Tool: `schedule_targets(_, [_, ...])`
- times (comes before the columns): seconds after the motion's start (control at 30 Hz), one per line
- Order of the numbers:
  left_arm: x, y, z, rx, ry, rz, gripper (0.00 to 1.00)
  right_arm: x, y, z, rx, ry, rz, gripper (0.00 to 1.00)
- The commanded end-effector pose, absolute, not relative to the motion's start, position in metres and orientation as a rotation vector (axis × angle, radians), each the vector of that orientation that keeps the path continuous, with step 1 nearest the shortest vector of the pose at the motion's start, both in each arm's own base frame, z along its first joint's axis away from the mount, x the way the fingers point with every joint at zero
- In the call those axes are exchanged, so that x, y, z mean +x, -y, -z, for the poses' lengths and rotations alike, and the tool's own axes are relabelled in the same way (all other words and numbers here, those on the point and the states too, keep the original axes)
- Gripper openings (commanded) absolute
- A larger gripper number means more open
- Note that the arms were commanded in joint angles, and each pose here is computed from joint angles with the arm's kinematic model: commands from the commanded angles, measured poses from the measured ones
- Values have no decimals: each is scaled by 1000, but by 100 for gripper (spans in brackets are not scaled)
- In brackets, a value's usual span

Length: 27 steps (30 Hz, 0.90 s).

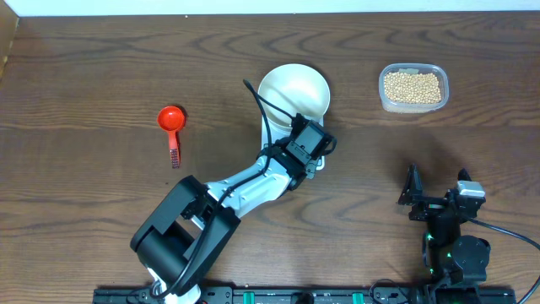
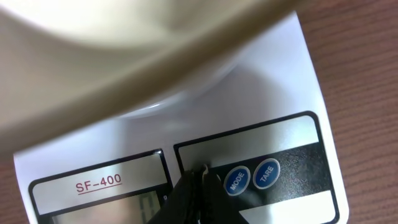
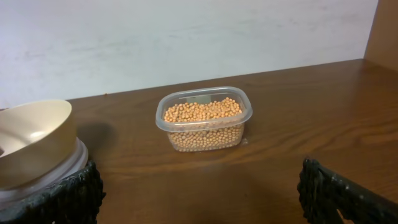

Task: Scoop item into bowl and weigh 50g on scale
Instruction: 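Lift the left gripper away from the scale toward the red scoop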

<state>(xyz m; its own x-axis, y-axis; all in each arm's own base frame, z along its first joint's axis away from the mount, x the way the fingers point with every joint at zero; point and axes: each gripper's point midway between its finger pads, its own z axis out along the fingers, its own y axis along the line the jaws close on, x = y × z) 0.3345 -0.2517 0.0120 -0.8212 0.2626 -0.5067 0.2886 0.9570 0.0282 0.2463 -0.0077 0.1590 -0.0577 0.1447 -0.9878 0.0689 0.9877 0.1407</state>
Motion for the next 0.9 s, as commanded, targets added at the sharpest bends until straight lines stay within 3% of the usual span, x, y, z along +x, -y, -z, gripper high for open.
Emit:
schedule_targets(0.0, [301, 222, 25, 458, -2730, 2, 7, 246, 6, -159, 156, -1628, -60, 99])
schedule_targets(0.5, [306, 200, -176, 275, -2334, 269, 7, 246, 6, -159, 156, -1628, -60, 99])
schedule_targets(0.67, [325, 131, -231, 22, -2172, 168, 7, 246, 7, -159, 156, -1628, -59, 99])
schedule_targets(0.87, [342, 27, -252, -338, -2047, -133, 7, 246, 7, -159, 156, -1628, -59, 99])
